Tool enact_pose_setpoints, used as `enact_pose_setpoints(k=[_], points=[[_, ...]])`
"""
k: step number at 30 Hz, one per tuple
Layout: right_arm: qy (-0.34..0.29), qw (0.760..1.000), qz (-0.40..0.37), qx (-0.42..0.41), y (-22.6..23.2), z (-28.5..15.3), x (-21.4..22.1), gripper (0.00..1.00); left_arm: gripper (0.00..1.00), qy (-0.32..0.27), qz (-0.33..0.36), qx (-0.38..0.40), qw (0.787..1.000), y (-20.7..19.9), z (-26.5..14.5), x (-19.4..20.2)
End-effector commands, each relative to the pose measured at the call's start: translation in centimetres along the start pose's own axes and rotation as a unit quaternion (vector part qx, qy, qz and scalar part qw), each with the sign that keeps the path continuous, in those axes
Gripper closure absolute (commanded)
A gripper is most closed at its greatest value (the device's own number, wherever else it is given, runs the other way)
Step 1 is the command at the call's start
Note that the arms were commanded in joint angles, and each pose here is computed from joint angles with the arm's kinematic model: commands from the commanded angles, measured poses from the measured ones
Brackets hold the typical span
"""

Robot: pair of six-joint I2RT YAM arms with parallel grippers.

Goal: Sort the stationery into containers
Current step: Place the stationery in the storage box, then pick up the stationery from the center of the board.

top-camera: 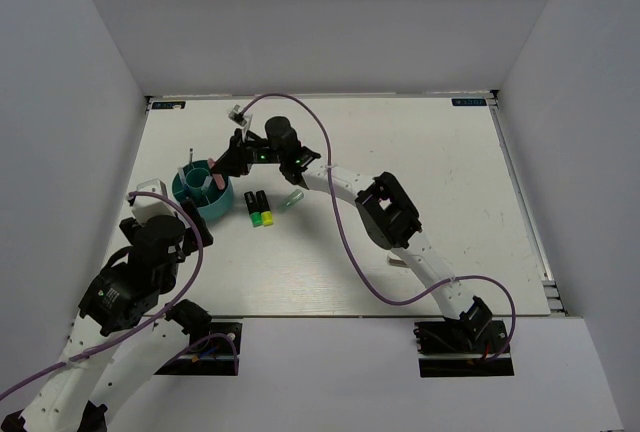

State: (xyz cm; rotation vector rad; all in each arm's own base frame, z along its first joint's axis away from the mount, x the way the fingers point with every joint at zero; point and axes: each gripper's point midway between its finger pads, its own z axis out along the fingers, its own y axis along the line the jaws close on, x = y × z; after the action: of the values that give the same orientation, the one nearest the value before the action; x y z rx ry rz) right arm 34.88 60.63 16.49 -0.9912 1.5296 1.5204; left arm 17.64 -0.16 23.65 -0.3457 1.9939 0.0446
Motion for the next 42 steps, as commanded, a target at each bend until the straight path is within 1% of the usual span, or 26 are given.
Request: enact_pose_setpoints(k=[1,5,7,9,10,12,13,14,18,19,24,25,27,30,31,32,33,34,35,36,37,38,39,40,41,42], points=[[-0.021,1.0,-0.01,-0.001,0.0,0.2,-0.5,1.0,0.01,-0.001,-0.005,-0.006,1.0,0.3,-0.1,0.0],[-0.019,1.0,-0.005,0.002,-0.2,0.1,-0.3,0.99,0.01,-0.001,-0.004,-0.007,1.0,0.4,-0.2,0.0],[-0.019,1.0,-0.006,0.0,-0.2,0.0,-0.4,0.85,0.01,0.001,-0.004,-0.006,1.0,0.3,-0.2,0.0],[-0.016,1.0,-0.006,-0.003,-0.1,-0.1,-0.1,0.79,0.01,0.001,-0.003,-0.007,1.0,0.4,-0.2,0.1],[-0.013,1.0,-0.006,-0.004,-0.1,0.0,0.0,0.7,0.01,0.001,-0.004,-0.007,1.0,0.4,-0.2,0.1],[-0.011,1.0,-0.007,-0.008,0.2,-0.2,0.0,0.6,0.01,0.0,-0.006,-0.006,1.0,0.4,-0.2,0.0],[-0.013,1.0,-0.01,-0.008,0.2,-0.3,-0.3,0.52,0.01,0.002,-0.004,-0.006,1.0,0.4,-0.2,0.1],[-0.016,1.0,-0.013,-0.007,0.2,-0.5,-0.9,0.49,0.01,0.002,-0.004,-0.004,1.0,0.3,-0.2,0.1],[-0.023,0.999,-0.031,-0.013,1.1,-1.2,-2.7,0.43,0.01,0.004,-0.003,-0.002,1.0,0.1,-0.2,0.0],[-0.018,0.999,-0.033,-0.014,1.1,-1.3,-2.2,0.42,0.01,0.004,-0.004,-0.003,1.0,0.2,-0.2,0.0],[-0.034,0.998,-0.059,-0.016,1.8,-3.2,-5.6,0.42,0.01,0.008,0.002,0.001,1.0,-0.1,-0.4,-0.4],[-0.032,0.998,-0.057,-0.009,1.3,-3.7,-5.6,0.42,0.03,0.008,0.004,0.004,1.0,-0.2,-0.5,-0.6],[-0.045,0.996,-0.08,-0.004,1.5,-5.0,-8.1,0.42,0.08,0.007,0.007,0.004,1.0,-0.2,-0.5,-0.6],[-0.038,0.995,-0.092,0.004,1.1,-6.8,-9.0,0.42,0.18,0.006,0.004,0.013,1.0,-0.5,-0.6,-0.8],[-0.018,0.996,-0.09,0.009,1.3,-7.6,-8.7,0.42,0.22,0.006,0.002,0.016,1.0,-0.5,-0.6,-0.7],[-0.007,0.996,-0.089,0.011,1.2,-8.1,-8.4,0.42,0.34,0.008,0.004,0.016,1.0,-0.5,-0.6,-0.6],[0.019,0.994,-0.103,0.019,0.5,-9.0,-7.5,0.42,0.44,0.008,0.003,0.019,1.0,-0.6,-0.6,-0.5],[0.061,0.989,-0.133,-0.002,1.5,-10.0,-6.1,0.44,0.56,0.009,0.004,0.02,1.0,-0.6,-0.6,-0.4],[0.081,0.985,-0.149,-0.008,1.4,-10.8,-5.2,0.49,0.77,0.011,0.006,0.022,1.0,-0.6,-0.6,-0.3],[0.127,0.962,-0.239,-0.043,1.3,-12.0,-2.8,0.61,0.84,0.012,0.005,0.023,1.0,-0.6,-0.7,-0.2],[0.146,0.951,-0.267,-0.06,1.9,-12.9,-2.4,0.68,0.9,0.013,0.006,0.023,1.0,-0.6,-0.7,-0.1],[0.231,0.949,-0.202,-0.077,3.1,-15.8,2.2,0.74,0.93,0.017,0.008,0.026,0.999,-0.7,-0.7,0.1],[0.249,0.915,-0.296,-0.114,2.9,-16.6,3.2,0.79,0.93,0.018,0.011,0.027,0.999,-0.7,-0.7,0.1],[0.271,0.876,-0.371,-0.145,2.4,-17.5,4.6,0.81,0.88,0.021,0.013,0.028,0.999,-0.7,-0.7,0.3],[0.338,0.867,-0.325,-0.171,3.8,-20.6,7.7,0.81,0.74,0.025,0.016,0.028,0.999,-0.8,-0.5,0.5],[0.345,0.831,-0.386,-0.204,3.3,-21.0,8.3,0.81,0.32,0.028,0.018,0.03,0.999,-0.8,-0.5,0.6]])
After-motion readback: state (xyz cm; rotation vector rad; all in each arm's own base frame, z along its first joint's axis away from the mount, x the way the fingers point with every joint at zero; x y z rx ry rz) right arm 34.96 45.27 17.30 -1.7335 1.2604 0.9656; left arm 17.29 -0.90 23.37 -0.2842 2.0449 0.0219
